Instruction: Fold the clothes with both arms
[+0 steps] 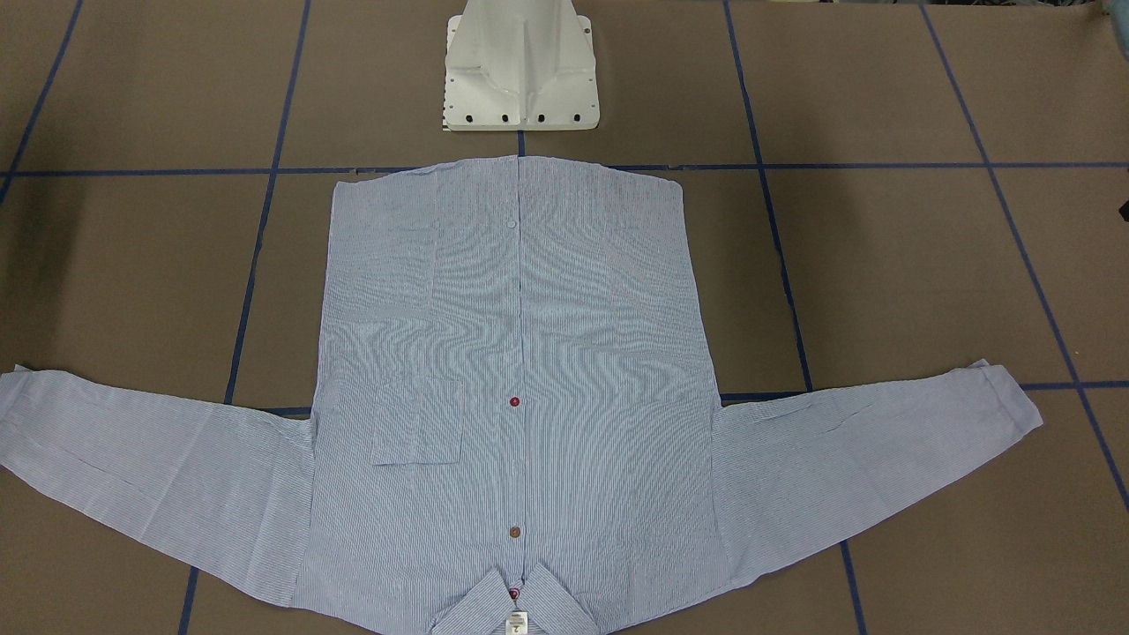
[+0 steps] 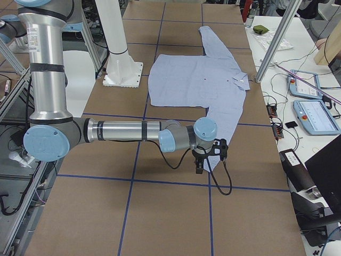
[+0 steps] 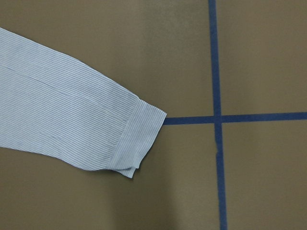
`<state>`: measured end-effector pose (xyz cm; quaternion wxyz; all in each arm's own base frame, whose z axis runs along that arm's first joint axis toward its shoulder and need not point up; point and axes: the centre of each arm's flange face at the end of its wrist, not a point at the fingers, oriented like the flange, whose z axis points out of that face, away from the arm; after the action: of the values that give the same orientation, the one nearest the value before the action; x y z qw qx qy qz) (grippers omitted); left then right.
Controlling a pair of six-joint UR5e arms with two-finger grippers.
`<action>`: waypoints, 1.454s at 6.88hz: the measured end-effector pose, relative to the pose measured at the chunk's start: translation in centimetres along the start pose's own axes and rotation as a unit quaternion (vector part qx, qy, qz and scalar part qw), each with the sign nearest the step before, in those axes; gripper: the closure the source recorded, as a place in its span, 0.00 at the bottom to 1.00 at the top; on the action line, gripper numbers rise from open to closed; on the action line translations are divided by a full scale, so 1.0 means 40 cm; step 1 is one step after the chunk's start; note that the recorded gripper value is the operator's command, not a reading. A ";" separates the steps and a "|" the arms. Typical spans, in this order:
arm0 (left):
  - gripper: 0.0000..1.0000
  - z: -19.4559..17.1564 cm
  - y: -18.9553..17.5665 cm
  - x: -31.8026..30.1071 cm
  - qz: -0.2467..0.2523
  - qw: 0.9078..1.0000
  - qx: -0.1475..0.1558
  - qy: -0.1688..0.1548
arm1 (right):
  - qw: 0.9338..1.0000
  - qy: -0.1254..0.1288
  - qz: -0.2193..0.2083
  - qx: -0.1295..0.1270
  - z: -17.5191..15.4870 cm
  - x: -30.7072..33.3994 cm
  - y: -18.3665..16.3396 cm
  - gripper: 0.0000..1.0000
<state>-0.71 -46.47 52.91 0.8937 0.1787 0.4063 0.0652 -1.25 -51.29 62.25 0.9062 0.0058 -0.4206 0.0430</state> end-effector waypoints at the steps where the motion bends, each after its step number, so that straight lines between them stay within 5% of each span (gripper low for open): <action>1: 0.00 0.013 0.000 0.016 0.003 1.000 -0.004 0.009 | 1.000 -0.008 0.030 -0.005 0.038 -0.042 0.007 0.02; 6: 0.00 0.021 -0.003 0.033 -0.008 0.999 -0.009 0.029 | 0.987 0.006 0.158 0.003 0.234 -0.096 -0.012 0.09; 10: 0.00 0.021 0.003 0.041 -0.011 0.999 -0.016 0.051 | 0.986 0.003 0.165 -0.004 0.309 -0.110 -0.036 0.09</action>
<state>1.01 -46.15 52.33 0.8751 0.1566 0.4523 0.0711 -13.38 -53.61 66.90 0.8880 -0.0670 -0.4130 0.1904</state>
